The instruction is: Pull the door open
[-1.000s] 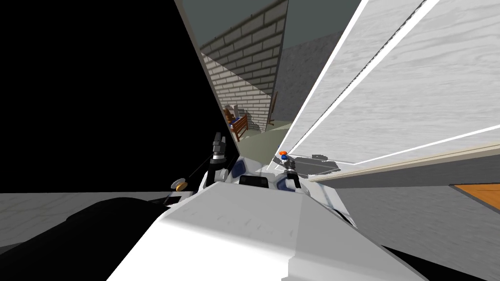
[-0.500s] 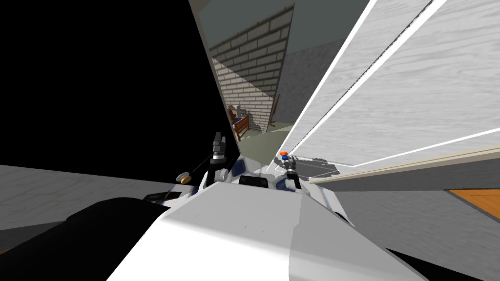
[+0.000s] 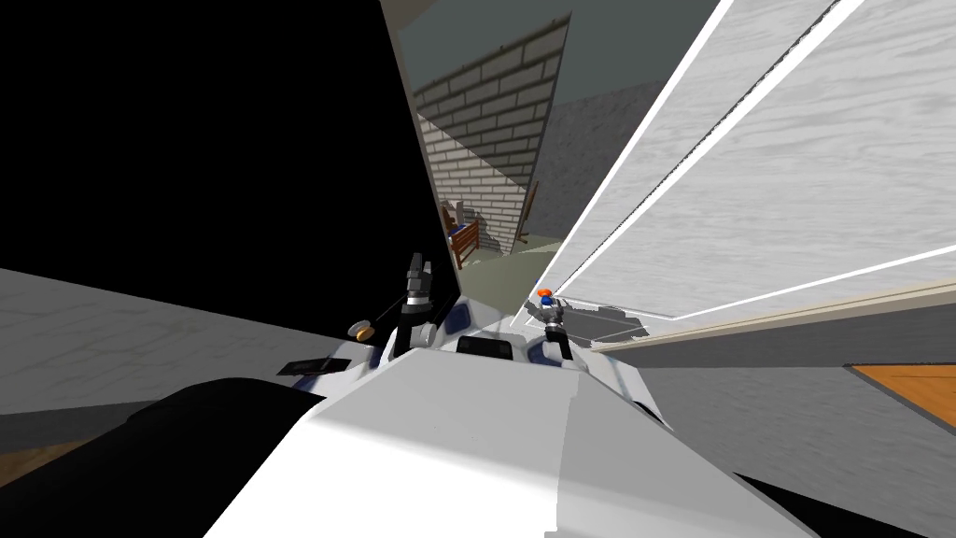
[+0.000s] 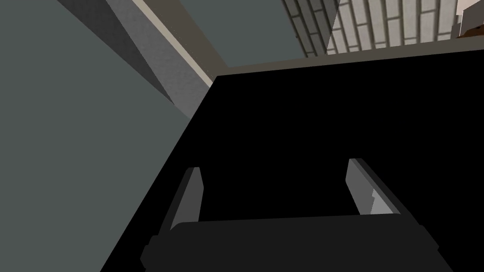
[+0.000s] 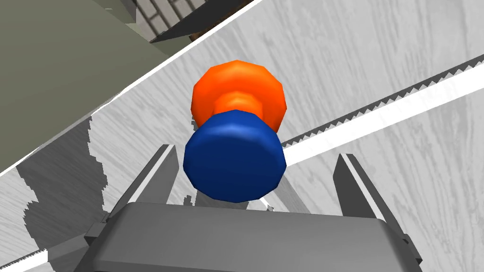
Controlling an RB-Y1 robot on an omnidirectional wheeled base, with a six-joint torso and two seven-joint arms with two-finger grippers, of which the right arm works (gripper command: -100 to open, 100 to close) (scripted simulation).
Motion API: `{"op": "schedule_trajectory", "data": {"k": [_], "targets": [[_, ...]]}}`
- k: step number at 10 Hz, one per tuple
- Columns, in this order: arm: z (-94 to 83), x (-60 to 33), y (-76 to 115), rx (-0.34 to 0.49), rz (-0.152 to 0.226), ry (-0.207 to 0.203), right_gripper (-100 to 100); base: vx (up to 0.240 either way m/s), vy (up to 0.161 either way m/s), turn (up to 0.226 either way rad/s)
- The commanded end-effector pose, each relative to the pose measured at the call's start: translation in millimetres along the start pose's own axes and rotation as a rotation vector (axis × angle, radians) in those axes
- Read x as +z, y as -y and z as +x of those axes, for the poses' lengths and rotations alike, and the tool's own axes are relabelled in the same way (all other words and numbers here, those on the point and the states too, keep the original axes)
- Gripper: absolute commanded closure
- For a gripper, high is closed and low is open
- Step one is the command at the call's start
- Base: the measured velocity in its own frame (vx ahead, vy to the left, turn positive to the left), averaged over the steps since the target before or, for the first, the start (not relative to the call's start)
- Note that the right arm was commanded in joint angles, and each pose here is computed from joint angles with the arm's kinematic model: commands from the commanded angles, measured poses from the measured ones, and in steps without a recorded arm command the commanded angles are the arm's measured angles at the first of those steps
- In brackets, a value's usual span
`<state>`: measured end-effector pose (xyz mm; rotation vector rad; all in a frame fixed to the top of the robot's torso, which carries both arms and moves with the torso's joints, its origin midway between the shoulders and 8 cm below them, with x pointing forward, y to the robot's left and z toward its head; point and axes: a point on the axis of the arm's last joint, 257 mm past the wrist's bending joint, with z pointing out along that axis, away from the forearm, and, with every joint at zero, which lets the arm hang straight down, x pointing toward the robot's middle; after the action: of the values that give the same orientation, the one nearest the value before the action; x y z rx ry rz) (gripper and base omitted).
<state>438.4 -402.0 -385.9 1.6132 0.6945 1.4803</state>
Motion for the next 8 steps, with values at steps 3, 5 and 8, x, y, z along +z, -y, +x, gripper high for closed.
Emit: {"op": "schedule_trajectory", "data": {"k": [3,5,8], "targets": [[3.7,0.7,2.3,0.119,-0.004,0.005,-100,-0.065,-0.014,0.031],[5.6,1.1,3.5,0.174,-0.005,0.007,-100,-0.045,-0.008,0.026],[9.6,1.7,6.4,0.288,-0.008,0.012,-100,-0.063,-0.015,0.035]]}}
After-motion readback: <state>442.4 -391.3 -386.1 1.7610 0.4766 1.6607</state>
